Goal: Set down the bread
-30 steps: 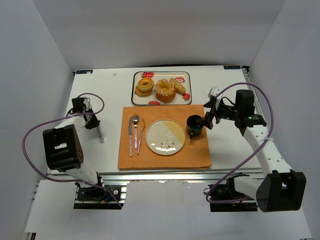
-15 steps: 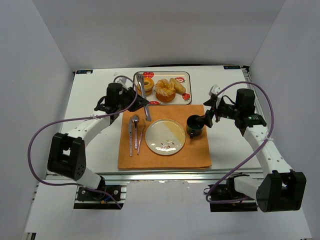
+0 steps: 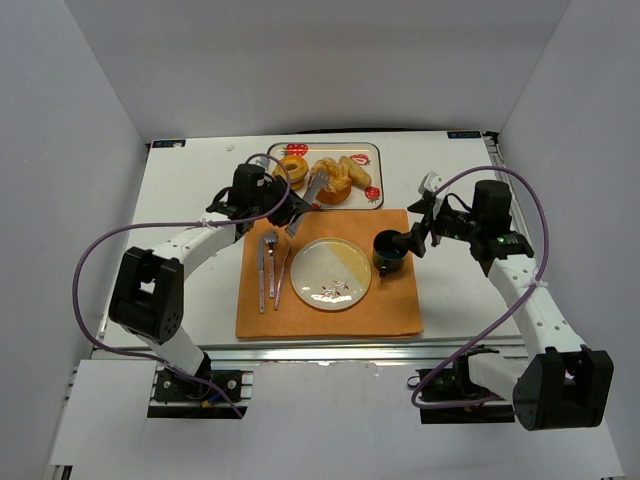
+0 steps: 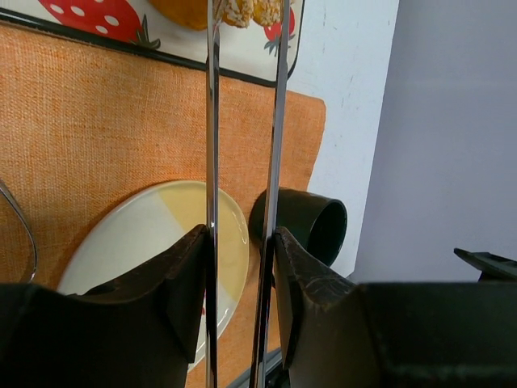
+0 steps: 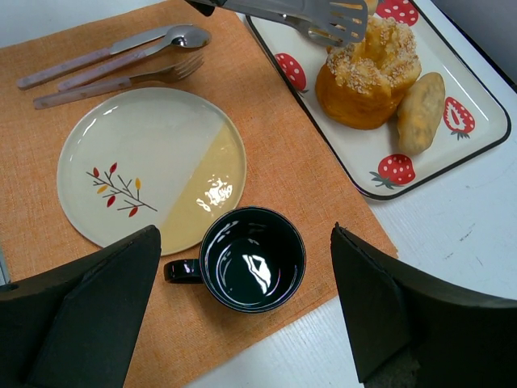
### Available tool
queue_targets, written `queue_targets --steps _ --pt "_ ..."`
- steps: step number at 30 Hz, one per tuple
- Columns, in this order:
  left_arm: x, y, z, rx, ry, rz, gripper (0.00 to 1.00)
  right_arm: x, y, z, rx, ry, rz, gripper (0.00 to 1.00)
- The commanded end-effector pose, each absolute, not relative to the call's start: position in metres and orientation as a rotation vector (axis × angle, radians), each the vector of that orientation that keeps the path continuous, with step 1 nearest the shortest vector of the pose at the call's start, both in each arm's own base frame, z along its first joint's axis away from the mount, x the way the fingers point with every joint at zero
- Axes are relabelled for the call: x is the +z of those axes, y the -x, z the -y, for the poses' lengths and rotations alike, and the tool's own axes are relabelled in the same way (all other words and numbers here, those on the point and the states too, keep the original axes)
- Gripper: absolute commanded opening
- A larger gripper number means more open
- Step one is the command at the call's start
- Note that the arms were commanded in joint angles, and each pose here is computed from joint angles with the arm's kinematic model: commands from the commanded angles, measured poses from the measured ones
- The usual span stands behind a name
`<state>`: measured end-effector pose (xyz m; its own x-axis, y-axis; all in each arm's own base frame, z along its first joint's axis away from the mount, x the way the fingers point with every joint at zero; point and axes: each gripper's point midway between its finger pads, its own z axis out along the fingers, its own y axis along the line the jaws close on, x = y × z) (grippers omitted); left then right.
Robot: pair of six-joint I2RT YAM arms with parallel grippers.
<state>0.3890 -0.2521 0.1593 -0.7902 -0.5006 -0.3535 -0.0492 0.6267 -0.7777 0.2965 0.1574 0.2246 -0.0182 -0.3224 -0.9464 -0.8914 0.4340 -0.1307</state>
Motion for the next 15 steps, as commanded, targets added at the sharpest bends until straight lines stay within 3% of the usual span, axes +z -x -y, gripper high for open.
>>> queue_targets --steps 1,15 --pt "0.186 -0.401 0.251 -1.043 0.410 -2.231 0.46 0.233 -0.297 -0.158 0.630 1.095 -1.543 0.89" --pt "0.230 -0.389 0.228 -0.924 0.423 -2.174 0.48 0.231 -0.299 -0.158 0.634 1.096 -1.545 0.89"
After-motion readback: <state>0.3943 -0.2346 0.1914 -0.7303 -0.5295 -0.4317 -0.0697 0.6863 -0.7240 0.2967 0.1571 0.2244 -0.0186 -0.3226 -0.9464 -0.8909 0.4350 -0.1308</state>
